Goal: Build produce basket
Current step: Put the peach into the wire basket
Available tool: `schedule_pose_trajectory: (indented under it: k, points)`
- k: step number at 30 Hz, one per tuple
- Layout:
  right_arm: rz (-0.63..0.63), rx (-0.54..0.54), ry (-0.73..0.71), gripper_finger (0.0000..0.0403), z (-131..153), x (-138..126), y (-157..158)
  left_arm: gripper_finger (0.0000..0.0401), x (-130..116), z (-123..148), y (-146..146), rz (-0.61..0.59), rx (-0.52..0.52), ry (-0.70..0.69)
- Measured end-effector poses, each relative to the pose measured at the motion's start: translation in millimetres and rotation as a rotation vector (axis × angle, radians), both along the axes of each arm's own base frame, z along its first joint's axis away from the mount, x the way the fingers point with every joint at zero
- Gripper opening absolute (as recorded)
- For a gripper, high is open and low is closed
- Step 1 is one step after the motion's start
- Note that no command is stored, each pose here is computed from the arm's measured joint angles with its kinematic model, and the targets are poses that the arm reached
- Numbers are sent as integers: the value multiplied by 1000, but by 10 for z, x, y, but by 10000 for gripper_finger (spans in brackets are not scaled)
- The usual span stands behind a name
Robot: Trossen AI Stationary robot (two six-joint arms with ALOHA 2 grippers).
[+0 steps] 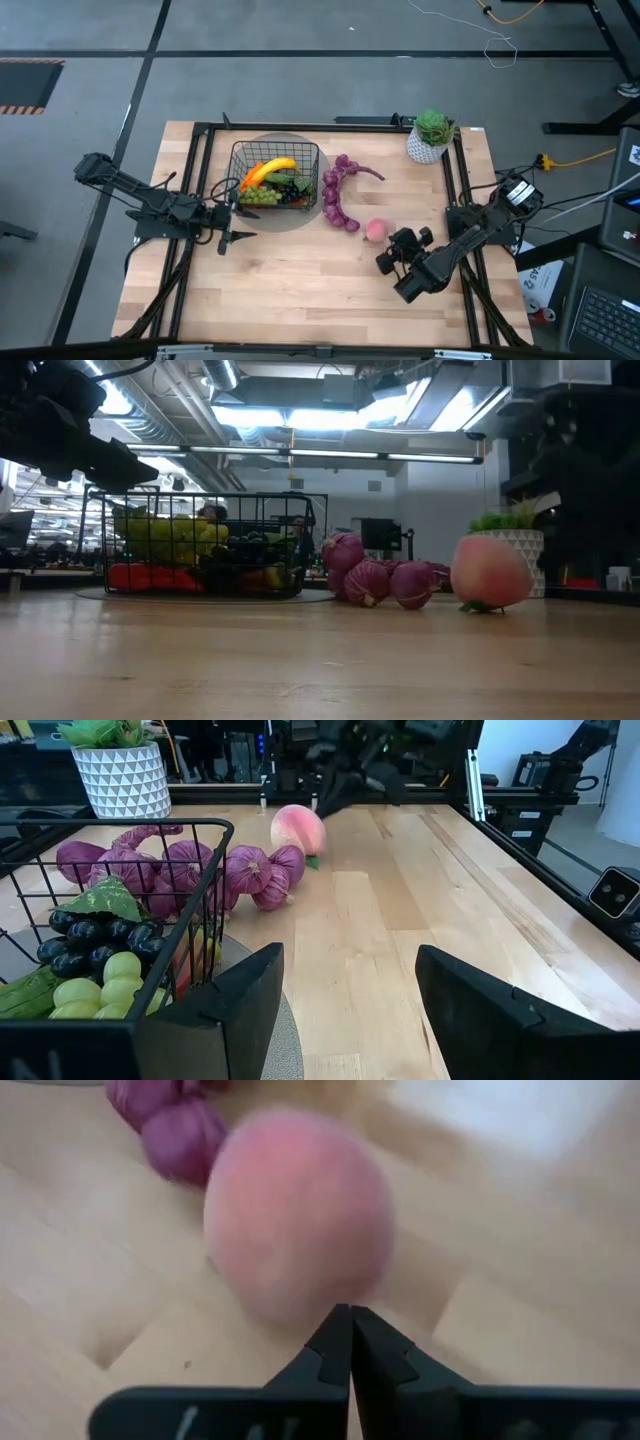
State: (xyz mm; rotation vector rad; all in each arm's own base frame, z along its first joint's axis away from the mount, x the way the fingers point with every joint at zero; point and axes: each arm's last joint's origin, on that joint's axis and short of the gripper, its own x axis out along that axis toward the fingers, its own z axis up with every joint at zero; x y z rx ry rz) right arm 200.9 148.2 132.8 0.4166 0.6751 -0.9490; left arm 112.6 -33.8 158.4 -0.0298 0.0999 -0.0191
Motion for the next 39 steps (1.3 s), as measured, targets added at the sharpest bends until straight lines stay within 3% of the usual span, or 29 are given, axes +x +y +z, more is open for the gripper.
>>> schedule_pose_trajectory:
  k: [4, 11, 24, 33, 39]
  points:
    - [4, 53, -71, 2, -213, -62, -55, 225, 0, 0, 0, 0, 0, 0]
    - [22, 30, -22, 2, -419, -209, -219, 225, 0, 0, 0, 0, 0, 0]
    - [67, 9, -67, 9, -417, -26, -284, 225, 0, 0, 0, 0, 0, 0]
    - [129, 3, -73, 115, -403, 112, -317, 225, 0, 0, 0, 0, 0, 0]
    - [247, 32, -60, 170, -388, 192, -255, 225, 0, 0, 0, 0, 0, 0]
